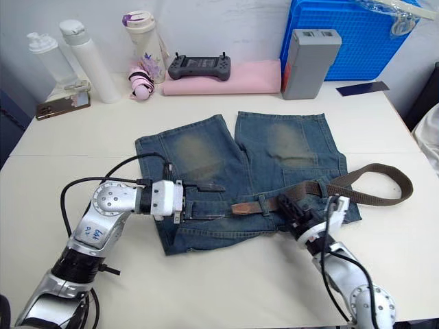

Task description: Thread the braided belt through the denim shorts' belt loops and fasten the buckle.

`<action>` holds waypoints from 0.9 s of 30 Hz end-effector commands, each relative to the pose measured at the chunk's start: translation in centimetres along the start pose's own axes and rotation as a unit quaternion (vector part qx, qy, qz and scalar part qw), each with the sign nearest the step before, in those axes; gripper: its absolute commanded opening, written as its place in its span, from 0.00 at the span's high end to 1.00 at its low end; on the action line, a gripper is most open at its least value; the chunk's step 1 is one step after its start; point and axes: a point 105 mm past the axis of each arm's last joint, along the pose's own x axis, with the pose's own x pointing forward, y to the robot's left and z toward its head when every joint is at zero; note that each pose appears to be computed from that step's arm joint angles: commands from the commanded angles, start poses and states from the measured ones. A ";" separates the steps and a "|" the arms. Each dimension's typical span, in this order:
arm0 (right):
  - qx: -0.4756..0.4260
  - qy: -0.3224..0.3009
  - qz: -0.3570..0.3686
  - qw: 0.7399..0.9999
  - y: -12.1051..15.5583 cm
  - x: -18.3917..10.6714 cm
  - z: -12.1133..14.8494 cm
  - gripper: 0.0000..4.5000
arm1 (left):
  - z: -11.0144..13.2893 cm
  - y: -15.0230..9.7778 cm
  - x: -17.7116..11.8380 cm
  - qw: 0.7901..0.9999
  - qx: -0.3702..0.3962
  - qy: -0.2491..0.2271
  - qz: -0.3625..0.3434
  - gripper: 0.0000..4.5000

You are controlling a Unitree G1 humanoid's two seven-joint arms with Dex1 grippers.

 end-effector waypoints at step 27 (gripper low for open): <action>-0.145 0.020 0.027 0.989 3.7 -2.7 1.2 0.09 | 0.2 1.5 3.0 0.972 0.235 -0.012 -0.024 1.00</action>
